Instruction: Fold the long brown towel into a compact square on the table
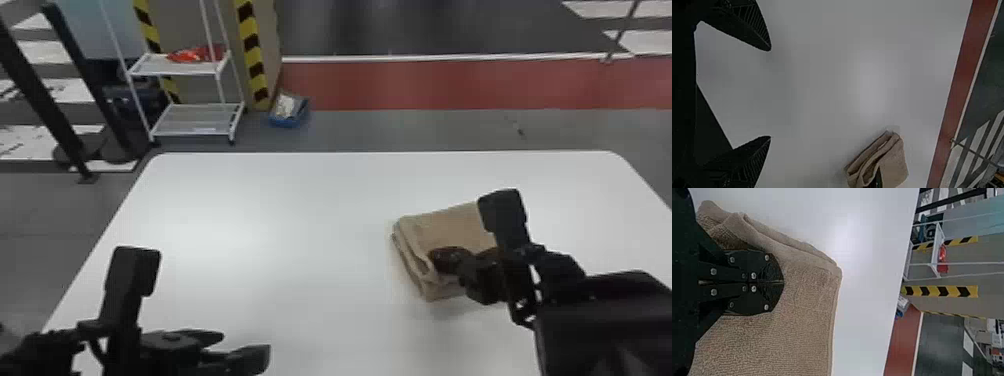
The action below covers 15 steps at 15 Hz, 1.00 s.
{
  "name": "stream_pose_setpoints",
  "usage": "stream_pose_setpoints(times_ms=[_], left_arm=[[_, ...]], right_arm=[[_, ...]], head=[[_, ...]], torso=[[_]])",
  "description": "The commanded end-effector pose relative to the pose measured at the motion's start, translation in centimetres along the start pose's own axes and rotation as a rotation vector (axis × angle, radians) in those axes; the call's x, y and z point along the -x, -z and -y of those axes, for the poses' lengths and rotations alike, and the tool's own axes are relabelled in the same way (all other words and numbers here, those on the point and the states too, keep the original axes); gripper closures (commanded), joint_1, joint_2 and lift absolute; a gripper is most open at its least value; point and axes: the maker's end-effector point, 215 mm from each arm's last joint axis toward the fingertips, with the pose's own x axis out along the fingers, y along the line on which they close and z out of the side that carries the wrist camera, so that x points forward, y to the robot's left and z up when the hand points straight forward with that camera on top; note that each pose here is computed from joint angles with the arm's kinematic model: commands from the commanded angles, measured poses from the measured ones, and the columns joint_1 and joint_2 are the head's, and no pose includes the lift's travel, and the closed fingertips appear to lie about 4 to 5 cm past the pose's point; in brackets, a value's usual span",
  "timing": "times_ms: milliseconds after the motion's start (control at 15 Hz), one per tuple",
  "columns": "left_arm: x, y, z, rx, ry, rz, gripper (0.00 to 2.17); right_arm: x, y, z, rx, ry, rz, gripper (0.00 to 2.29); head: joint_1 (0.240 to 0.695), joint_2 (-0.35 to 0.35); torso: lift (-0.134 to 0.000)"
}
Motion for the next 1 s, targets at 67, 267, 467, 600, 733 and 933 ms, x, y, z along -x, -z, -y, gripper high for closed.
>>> stream_pose_setpoints(times_ms=[67,267,467,600,733,933], left_arm=[[0.3,-0.9,-0.4,-0.003,-0.009,0.015,0.09],[0.5,-1.6,-0.7,-0.002,-0.012,0.03,0.09],[0.0,-2.8,-0.3,0.005,0.011,0.045,0.08],[-1.3,-4.3,0.8,0.017,0.068,0.055,0.08],[-2.7,-8.2,2.6,-0.025,0.159,0.106,0.82],[-6.8,-14.5,4.3,-0.093,0.239,0.217,2.15]], right_arm=[[-0.1,0.9,-3.6,0.024,-0.063,-0.014,2.11],[0.9,0.7,-8.5,0.058,-0.15,0.001,2.1],[2.5,1.3,-11.2,0.056,-0.228,0.003,2.11],[3.9,0.5,-12.2,0.066,-0.249,0.033,2.1],[6.3,-0.4,-11.4,0.043,-0.237,0.064,2.1],[10.1,0.5,-10.4,0.009,-0.253,0.053,2.1]], head=[[0.695,0.088],[0.695,0.142],[0.695,0.193],[0.695,0.218],[0.695,0.209],[0.695,0.146]], torso=[[-0.124],[-0.124],[-0.124],[-0.124],[-0.124],[-0.124]])
